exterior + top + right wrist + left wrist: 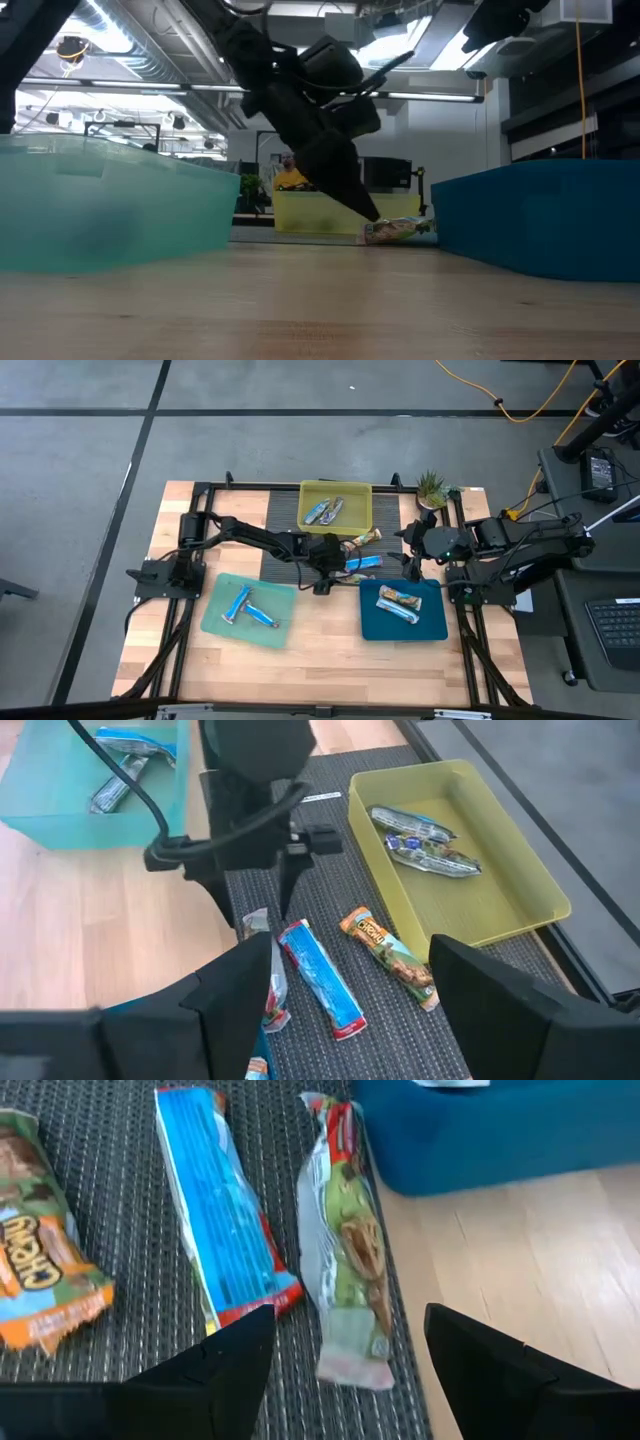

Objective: Pick and place Granola Bars by type
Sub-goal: Put the red granola bar into the green bin

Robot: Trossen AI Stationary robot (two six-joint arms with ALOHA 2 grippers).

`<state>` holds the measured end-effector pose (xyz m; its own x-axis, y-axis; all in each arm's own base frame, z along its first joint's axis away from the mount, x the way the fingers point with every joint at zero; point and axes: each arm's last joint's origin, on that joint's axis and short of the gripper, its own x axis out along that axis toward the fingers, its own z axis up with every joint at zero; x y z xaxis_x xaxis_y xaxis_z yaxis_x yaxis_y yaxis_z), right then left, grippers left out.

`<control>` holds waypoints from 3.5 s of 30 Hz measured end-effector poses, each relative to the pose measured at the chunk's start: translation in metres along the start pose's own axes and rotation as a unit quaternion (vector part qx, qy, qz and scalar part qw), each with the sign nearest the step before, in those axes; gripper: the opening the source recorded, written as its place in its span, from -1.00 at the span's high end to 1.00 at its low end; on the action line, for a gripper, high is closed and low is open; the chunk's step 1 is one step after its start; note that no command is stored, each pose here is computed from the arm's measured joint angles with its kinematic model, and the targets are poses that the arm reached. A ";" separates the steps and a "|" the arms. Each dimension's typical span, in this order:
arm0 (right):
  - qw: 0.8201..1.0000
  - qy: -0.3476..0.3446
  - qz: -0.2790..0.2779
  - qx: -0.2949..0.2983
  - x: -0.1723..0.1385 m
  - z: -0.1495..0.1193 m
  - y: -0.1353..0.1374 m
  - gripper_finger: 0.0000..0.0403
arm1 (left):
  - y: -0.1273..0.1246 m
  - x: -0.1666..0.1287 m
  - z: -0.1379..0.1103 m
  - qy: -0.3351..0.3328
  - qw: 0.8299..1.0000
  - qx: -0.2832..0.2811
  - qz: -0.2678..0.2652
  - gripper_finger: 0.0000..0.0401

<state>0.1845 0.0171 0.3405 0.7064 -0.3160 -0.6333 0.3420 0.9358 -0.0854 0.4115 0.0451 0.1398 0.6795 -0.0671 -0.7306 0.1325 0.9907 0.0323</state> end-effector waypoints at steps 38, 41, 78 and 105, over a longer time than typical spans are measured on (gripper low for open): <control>1.000 -0.005 -0.015 -0.025 0.000 0.000 -0.001 -0.35 | 0.011 -0.100 0.052 -0.022 0.992 0.003 0.124 0.82; 1.000 -0.007 -0.024 -0.015 -0.001 0.000 -0.002 -0.35 | 0.014 -0.139 0.062 -0.056 0.985 -0.009 0.165 0.87; 0.996 -0.079 -0.016 -0.042 0.007 0.022 -0.019 -0.35 | -0.048 -0.289 0.074 -0.211 0.955 -0.039 0.205 0.89; 0.995 -0.068 -0.006 -0.076 0.015 0.026 -0.045 -0.35 | -0.126 -0.272 -0.004 0.130 0.967 -0.191 0.111 0.88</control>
<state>0.1957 -0.0332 0.3548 0.7837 -0.3364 -0.5222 0.2613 0.9412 -0.2143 0.2068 -0.0610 0.3319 0.4500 0.1344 -0.8829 -0.3060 0.9520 -0.0110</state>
